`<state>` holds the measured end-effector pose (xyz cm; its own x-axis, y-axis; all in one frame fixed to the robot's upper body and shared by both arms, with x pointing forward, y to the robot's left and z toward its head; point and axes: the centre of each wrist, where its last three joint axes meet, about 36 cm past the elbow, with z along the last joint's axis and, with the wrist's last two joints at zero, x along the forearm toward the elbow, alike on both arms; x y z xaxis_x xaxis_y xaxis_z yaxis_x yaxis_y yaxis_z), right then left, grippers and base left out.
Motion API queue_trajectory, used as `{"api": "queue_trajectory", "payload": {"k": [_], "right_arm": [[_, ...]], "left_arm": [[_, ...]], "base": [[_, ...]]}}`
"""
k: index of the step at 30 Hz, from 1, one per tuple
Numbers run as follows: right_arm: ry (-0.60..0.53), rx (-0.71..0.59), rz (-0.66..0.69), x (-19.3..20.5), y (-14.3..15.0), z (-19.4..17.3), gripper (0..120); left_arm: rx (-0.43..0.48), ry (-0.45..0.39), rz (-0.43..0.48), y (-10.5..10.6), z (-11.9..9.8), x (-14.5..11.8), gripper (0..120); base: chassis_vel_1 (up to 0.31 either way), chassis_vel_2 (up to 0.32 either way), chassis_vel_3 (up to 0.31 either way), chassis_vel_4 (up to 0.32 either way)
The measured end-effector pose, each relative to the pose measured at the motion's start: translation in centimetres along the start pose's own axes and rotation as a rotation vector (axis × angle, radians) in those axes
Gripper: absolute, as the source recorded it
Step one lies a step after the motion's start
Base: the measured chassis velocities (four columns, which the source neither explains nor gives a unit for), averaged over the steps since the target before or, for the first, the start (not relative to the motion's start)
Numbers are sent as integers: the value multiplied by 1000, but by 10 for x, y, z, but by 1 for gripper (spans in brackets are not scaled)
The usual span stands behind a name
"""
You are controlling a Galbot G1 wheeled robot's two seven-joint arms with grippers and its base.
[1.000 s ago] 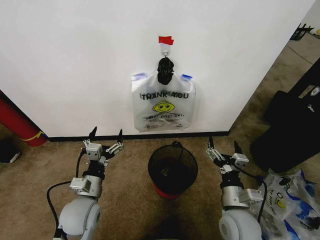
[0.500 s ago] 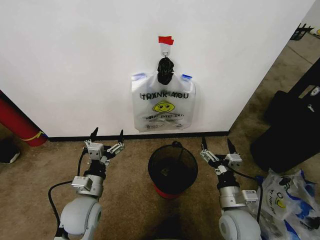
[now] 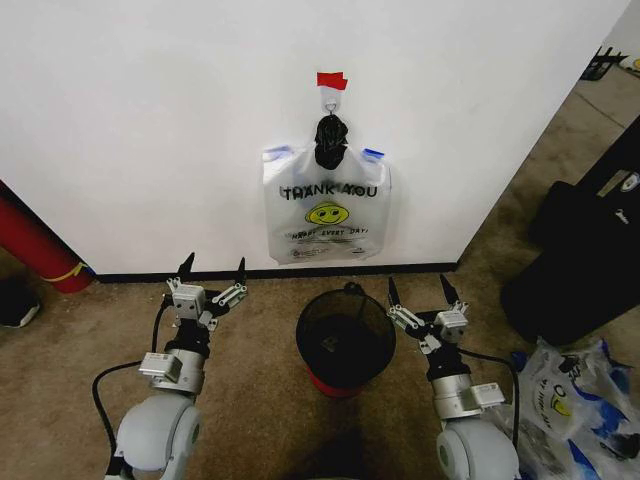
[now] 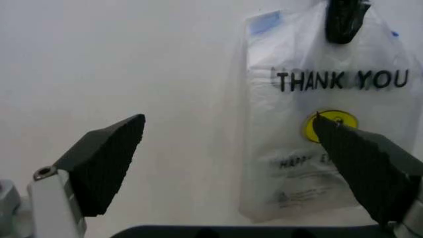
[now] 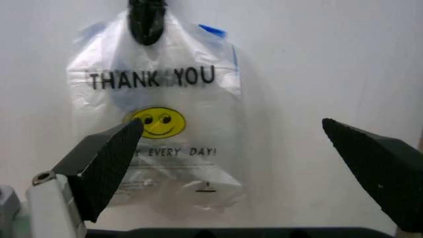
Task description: Pick up the garbage bag from the wall and place it over the trash bin.
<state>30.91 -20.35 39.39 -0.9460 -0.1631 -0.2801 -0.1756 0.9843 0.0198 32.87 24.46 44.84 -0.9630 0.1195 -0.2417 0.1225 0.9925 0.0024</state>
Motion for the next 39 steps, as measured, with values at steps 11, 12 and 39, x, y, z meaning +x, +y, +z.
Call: {"api": "queue_trajectory", "payload": {"k": [11,12,39], "right_arm": [[-20,1,-27,1,1,2,100],[-20,1,-26,1,1,2,100],[-105,-131,53,-72,-19,11,100]], "left_arm": [[6,2,9,0,-7,1,100],[5,3,9,0,-7,1,100],[-22,3,33,-4,0,-5,100]], "base": [[0,0,0,0],[0,0,0,0],[0,0,0,0]]}}
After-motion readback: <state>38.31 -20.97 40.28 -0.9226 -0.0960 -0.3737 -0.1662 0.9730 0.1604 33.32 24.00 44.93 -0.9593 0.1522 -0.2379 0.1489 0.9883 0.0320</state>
